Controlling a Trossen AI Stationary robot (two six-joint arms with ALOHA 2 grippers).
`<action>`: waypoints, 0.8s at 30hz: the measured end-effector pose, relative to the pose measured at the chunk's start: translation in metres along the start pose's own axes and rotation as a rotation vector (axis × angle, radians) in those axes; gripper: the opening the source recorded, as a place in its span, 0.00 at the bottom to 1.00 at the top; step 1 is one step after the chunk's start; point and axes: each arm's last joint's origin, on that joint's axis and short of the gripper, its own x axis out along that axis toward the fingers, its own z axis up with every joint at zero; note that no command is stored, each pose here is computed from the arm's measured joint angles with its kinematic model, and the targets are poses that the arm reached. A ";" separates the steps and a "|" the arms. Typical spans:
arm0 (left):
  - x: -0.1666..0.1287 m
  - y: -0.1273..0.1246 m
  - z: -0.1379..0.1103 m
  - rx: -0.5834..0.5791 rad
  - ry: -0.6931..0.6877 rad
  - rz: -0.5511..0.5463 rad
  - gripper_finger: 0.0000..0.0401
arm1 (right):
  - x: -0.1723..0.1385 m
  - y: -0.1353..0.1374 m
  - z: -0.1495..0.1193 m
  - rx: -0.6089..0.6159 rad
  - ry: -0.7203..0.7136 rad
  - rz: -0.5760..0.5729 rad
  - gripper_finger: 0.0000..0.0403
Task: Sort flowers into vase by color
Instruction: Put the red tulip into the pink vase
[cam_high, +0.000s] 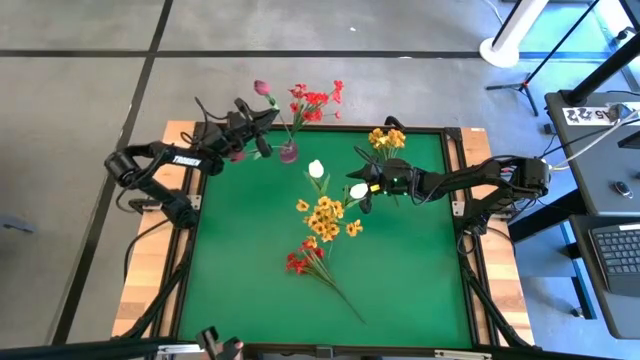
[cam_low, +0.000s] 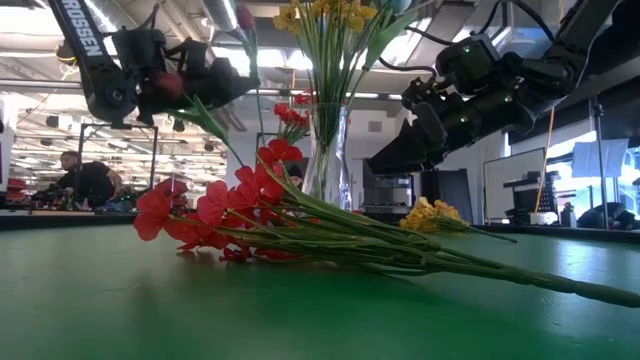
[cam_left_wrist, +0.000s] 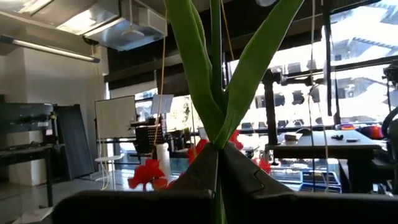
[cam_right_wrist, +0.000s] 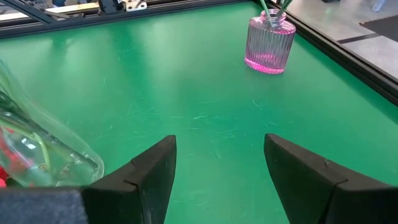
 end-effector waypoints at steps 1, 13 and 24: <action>0.000 0.000 0.003 0.007 0.000 -0.002 0.00 | 0.000 0.000 0.000 -0.001 0.000 0.000 0.60; -0.003 -0.001 -0.002 0.040 0.163 -0.006 0.00 | 0.000 0.000 0.000 -0.001 -0.002 0.000 0.60; -0.004 -0.002 -0.007 0.065 0.220 -0.004 0.01 | 0.000 0.000 0.000 0.000 -0.005 0.000 0.60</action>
